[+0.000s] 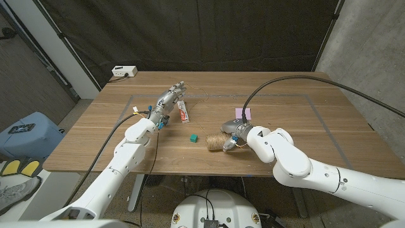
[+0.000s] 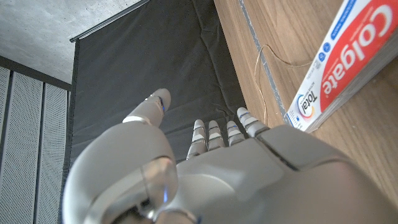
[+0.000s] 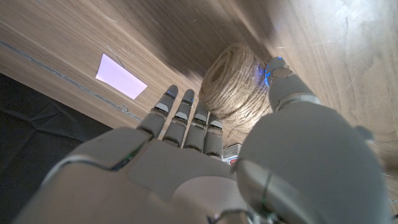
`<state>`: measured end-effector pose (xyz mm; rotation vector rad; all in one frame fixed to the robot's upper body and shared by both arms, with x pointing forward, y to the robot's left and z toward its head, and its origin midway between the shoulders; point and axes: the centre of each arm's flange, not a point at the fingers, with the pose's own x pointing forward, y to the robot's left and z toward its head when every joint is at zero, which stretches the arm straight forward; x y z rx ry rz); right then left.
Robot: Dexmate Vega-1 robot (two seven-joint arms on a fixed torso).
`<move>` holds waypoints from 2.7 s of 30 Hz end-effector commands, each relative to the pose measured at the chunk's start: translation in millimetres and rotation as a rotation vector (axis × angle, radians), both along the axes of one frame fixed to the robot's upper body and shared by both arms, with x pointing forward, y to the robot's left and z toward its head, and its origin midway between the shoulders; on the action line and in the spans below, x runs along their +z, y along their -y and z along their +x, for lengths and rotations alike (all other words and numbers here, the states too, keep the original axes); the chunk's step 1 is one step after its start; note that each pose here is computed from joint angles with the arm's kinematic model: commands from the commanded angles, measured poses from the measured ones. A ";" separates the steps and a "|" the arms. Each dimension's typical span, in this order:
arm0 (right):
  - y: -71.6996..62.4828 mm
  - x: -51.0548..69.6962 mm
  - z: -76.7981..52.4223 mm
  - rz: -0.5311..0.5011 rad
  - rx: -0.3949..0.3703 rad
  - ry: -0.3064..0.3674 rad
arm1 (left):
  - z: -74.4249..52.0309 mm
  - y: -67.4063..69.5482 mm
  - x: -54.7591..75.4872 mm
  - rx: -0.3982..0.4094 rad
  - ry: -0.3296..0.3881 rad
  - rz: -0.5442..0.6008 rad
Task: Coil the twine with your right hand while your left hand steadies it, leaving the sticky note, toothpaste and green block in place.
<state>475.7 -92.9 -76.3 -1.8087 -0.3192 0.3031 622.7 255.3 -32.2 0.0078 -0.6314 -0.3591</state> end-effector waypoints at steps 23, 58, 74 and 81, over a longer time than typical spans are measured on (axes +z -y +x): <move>6.5 -3.9 -1.3 0.049 0.044 0.082 | -1.9 5.6 -1.8 0.001 -0.006 0.000; 20.0 8.8 6.5 0.167 0.130 0.098 | 11.4 12.4 7.1 -0.013 -0.012 -0.007; 28.3 23.3 9.6 0.192 0.136 0.123 | 19.3 17.1 13.5 -0.016 -0.012 -0.012; 31.4 30.6 13.3 0.191 0.131 0.128 | 21.8 18.2 18.1 -0.015 -0.009 -0.014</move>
